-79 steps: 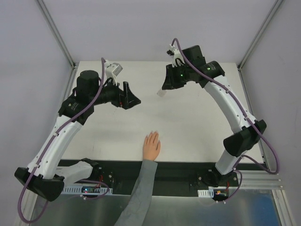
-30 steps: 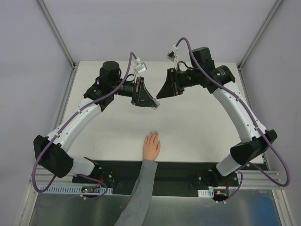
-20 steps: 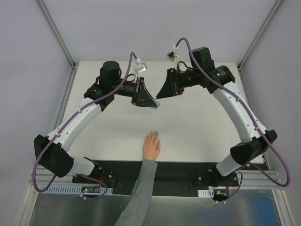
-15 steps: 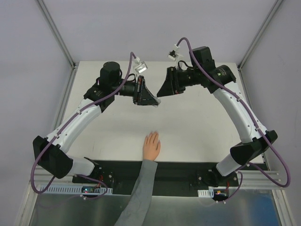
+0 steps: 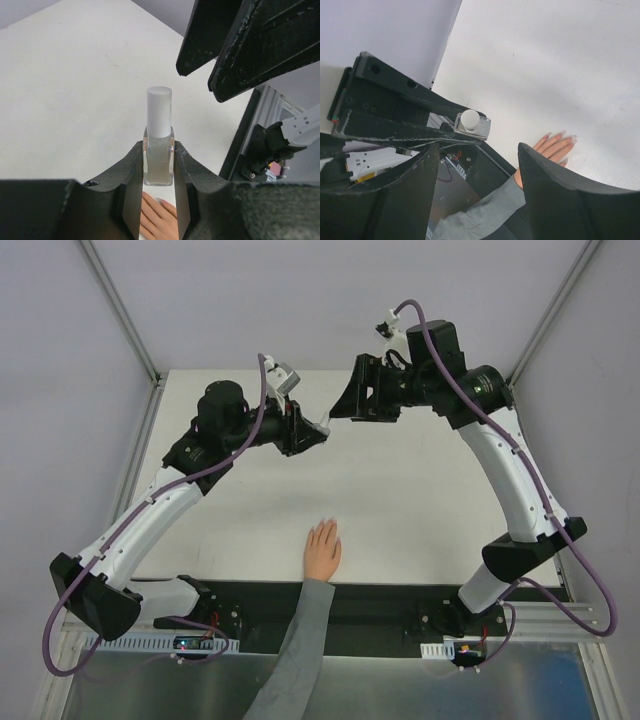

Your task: Paint the nails

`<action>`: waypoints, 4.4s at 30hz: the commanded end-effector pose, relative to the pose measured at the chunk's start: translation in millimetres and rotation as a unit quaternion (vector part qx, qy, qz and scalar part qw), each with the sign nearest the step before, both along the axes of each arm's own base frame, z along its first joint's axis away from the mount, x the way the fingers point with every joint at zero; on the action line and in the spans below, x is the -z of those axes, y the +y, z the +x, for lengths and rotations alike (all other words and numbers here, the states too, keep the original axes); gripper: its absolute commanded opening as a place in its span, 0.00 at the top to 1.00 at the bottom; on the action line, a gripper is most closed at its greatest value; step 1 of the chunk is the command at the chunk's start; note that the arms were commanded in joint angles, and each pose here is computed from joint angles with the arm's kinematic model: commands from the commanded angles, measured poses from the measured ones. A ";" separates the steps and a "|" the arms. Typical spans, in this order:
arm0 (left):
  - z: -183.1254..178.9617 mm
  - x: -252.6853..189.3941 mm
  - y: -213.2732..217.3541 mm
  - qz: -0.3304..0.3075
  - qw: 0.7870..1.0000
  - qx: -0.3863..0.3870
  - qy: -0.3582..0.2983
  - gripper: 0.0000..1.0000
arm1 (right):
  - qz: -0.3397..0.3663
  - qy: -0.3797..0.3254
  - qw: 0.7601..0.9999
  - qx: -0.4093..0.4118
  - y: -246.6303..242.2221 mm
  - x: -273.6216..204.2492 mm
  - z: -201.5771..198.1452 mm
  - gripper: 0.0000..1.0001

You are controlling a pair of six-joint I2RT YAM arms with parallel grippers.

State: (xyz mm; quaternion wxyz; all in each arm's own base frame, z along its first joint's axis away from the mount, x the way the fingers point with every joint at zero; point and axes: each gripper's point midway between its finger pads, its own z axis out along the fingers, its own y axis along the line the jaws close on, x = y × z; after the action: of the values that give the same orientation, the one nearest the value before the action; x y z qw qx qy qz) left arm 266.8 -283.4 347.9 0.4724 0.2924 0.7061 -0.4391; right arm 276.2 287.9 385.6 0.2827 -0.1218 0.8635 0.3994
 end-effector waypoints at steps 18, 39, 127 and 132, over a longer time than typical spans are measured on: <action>-1.5 -19.2 -10.0 0.024 0.994 -0.051 -0.097 1.00 | -0.003 -0.007 0.996 0.084 25.4 -8.2 3.4 0.73; -139.6 -57.4 -17.3 -0.118 0.959 0.256 0.000 1.00 | 0.225 -0.175 0.897 -0.338 24.7 -30.2 -110.8 1.00; -47.3 -73.2 14.6 -0.043 0.989 -0.035 -0.140 1.00 | 0.068 -0.166 0.983 0.046 -14.6 -53.0 -41.4 0.27; -38.6 -75.8 10.3 -0.037 0.988 -0.043 -0.143 1.00 | 0.032 -0.172 0.982 0.068 4.4 -61.4 -34.9 0.26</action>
State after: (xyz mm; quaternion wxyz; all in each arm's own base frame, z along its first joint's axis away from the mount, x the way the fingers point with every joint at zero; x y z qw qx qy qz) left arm 217.8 -274.4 391.7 0.5476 0.3052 0.6561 -0.4202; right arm 221.5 296.4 449.2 0.4372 -0.1762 0.7596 0.4481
